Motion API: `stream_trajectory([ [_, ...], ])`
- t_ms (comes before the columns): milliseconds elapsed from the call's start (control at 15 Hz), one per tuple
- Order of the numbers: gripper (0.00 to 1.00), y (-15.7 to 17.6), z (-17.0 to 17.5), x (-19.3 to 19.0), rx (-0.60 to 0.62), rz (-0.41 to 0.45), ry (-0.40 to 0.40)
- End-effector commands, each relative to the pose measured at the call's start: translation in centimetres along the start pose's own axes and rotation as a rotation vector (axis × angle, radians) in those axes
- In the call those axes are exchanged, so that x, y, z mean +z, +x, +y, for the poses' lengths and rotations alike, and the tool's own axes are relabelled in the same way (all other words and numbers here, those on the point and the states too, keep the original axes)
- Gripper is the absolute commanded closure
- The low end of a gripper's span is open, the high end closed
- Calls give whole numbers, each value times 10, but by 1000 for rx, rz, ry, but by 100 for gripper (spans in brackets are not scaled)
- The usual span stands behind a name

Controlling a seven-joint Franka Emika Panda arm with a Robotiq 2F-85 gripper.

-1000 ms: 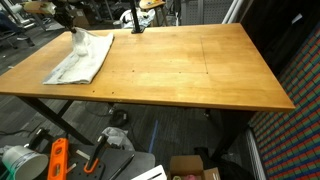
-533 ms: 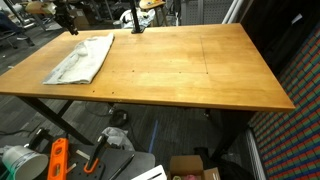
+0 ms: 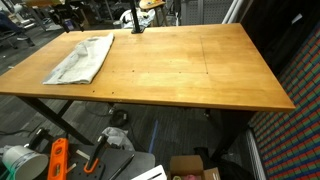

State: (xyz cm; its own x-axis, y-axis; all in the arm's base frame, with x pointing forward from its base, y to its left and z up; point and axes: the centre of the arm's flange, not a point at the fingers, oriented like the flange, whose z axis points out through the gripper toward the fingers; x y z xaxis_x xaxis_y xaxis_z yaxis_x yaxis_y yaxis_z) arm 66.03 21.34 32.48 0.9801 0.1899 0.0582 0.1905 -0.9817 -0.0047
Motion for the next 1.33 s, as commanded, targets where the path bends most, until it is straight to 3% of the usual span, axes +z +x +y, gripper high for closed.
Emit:
stream_trajectory([
  [0, 0, -78, 47, -6, -147, -76, 35],
  [333, 0, -157, 69, 21, -273, -155, 16],
  [600, 0, -218, 62, 30, -327, -152, 25],
  [933, 0, -279, 34, 30, -322, -35, 52],
  [1267, 0, -289, -10, 19, -289, 51, 32],
])
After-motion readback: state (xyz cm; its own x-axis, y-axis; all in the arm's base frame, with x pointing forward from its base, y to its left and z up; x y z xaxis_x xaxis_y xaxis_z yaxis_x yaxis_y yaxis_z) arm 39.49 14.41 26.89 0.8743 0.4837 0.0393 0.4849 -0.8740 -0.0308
